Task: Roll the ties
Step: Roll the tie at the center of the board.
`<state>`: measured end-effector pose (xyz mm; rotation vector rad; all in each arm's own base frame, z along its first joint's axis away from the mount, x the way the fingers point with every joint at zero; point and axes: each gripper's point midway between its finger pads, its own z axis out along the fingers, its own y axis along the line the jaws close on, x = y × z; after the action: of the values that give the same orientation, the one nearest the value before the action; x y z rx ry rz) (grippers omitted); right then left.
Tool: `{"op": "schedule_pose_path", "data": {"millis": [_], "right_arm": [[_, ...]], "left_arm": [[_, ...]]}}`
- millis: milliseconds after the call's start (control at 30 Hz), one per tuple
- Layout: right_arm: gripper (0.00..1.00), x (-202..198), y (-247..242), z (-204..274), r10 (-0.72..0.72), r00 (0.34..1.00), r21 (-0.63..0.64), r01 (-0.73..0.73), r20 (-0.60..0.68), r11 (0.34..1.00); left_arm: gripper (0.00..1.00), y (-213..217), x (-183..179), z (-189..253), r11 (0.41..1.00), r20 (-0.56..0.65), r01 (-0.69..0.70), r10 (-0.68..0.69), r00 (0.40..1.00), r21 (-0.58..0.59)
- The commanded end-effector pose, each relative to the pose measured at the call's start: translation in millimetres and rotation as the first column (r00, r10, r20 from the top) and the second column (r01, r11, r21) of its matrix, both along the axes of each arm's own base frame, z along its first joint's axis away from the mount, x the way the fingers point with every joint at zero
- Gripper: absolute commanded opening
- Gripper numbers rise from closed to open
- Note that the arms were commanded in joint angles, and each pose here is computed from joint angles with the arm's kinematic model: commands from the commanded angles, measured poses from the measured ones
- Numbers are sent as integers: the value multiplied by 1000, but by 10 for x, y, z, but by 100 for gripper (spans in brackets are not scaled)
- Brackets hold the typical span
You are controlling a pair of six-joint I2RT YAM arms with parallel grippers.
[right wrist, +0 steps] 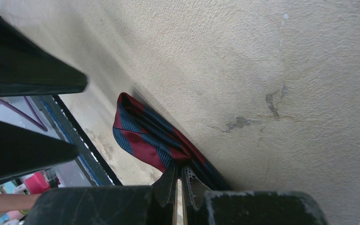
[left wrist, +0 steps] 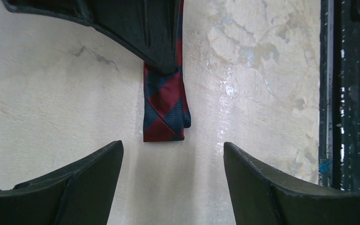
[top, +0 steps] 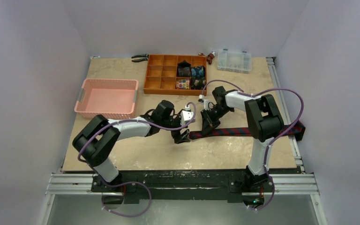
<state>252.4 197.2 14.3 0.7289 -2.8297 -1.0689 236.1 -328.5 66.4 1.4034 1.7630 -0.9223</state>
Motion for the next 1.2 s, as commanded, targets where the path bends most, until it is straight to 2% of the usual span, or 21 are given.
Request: {"op": "schedule_pose_path", "data": {"millis": [0,200,467,533,633,700,733,833,933,1100,1133,1167], "right_arm": [[0,119,-57,-208,6,999,-43,-4,46,999],[0,162,20,-172,2,998,-12,-1,55,1000],[0,168,238,-39,6,999,59,-9,54,998],[0,160,277,-3,8,999,72,-11,49,997],[0,161,289,32,11,999,84,-15,45,996],[0,134,302,71,10,1000,103,-13,29,995],[1,122,315,98,6,1000,117,-8,17,993],[20,108,377,191,-19,1000,159,21,-10,987],[31,112,426,263,-39,999,188,43,-22,981],[31,119,447,233,-42,998,193,50,-46,980],[27,124,444,205,-42,998,187,51,-50,981],[17,145,433,172,-45,998,172,52,-47,984]], "left_arm": [[78,-247,170,32,999,129,39,-35,991,-28],[77,-288,194,-274,998,150,40,-46,988,40],[62,-262,264,-471,993,209,23,-48,977,119],[55,-248,240,-509,990,202,44,-71,977,135],[35,-164,265,-596,982,211,27,-67,975,186],[30,-88,238,-652,976,216,31,-78,973,215],[29,-63,229,-669,975,221,30,-80,972,220],[28,-1,192,-712,971,220,32,-86,972,238],[27,23,159,-733,970,208,31,-83,975,242],[28,46,137,-751,969,198,29,-79,977,246],[29,47,134,-753,969,199,30,-81,977,246],[30,47,125,-758,969,196,34,-84,977,245]]}}
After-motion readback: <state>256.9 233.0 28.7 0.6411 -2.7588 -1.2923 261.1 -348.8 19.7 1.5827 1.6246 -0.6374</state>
